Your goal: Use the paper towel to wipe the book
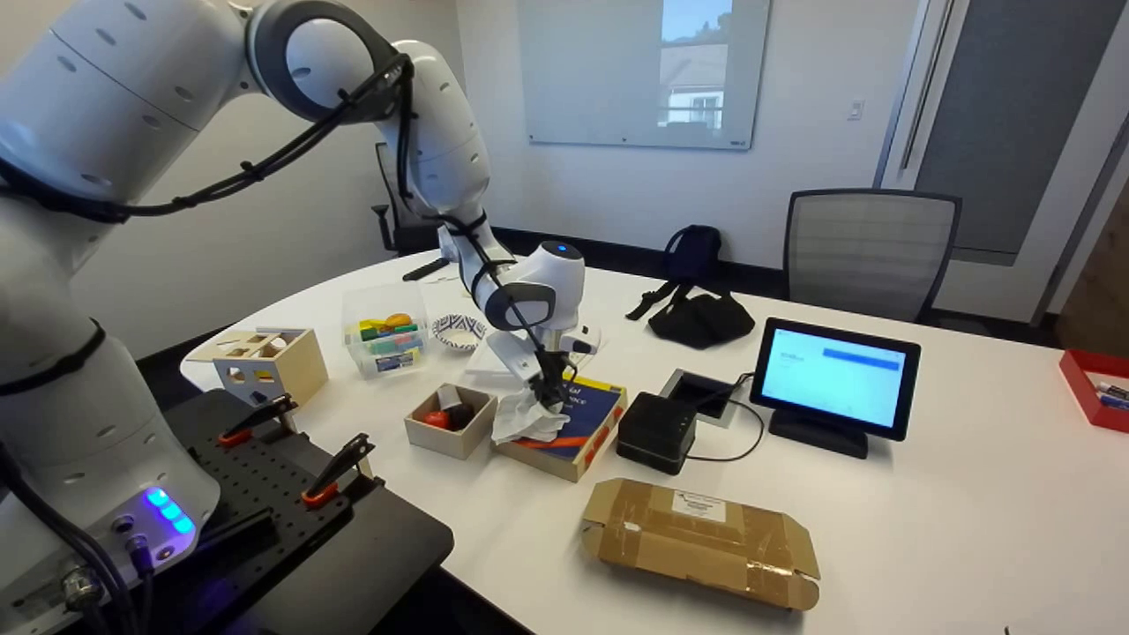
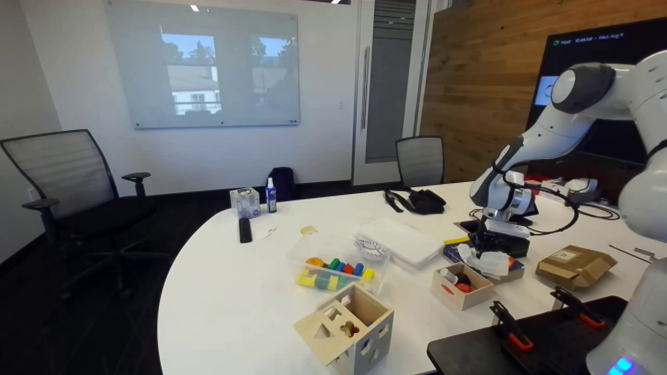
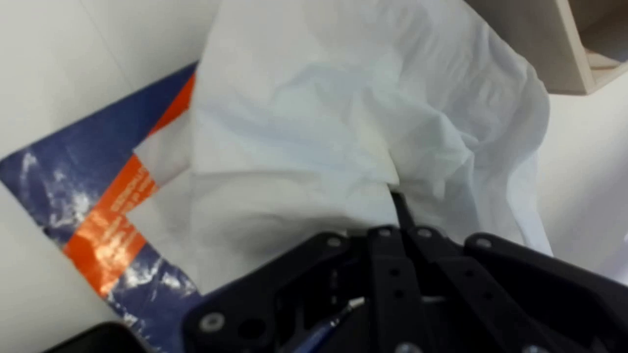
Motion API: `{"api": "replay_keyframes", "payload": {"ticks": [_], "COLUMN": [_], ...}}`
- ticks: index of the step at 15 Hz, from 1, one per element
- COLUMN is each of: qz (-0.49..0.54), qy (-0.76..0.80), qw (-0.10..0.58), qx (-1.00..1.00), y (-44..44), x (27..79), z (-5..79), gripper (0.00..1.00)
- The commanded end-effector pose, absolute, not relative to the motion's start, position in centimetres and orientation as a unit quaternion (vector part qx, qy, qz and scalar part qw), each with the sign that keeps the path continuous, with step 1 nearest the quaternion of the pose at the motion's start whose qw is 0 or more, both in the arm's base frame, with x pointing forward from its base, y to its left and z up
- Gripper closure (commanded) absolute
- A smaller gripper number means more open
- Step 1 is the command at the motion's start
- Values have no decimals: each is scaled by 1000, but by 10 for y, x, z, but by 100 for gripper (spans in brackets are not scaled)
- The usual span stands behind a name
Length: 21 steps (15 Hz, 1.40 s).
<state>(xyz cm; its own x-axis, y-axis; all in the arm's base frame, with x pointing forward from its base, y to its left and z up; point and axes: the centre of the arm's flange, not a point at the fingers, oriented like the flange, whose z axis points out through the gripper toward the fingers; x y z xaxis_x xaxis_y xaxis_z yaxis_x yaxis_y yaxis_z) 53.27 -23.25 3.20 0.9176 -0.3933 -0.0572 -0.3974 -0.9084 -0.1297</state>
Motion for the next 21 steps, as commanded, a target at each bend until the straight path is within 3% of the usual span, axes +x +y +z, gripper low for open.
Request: {"api": "replay_keyframes", "payload": {"ticks": [1,13,21], "qz": [60,-49,-8], "qy": [243,372,258], "qw": [51,-70,28], "qx": [-967,-924,-966], "y": [-236,-269,-221], "x": [503,480,498], "z": [21,27,16], "gripper": [100,100,100]}}
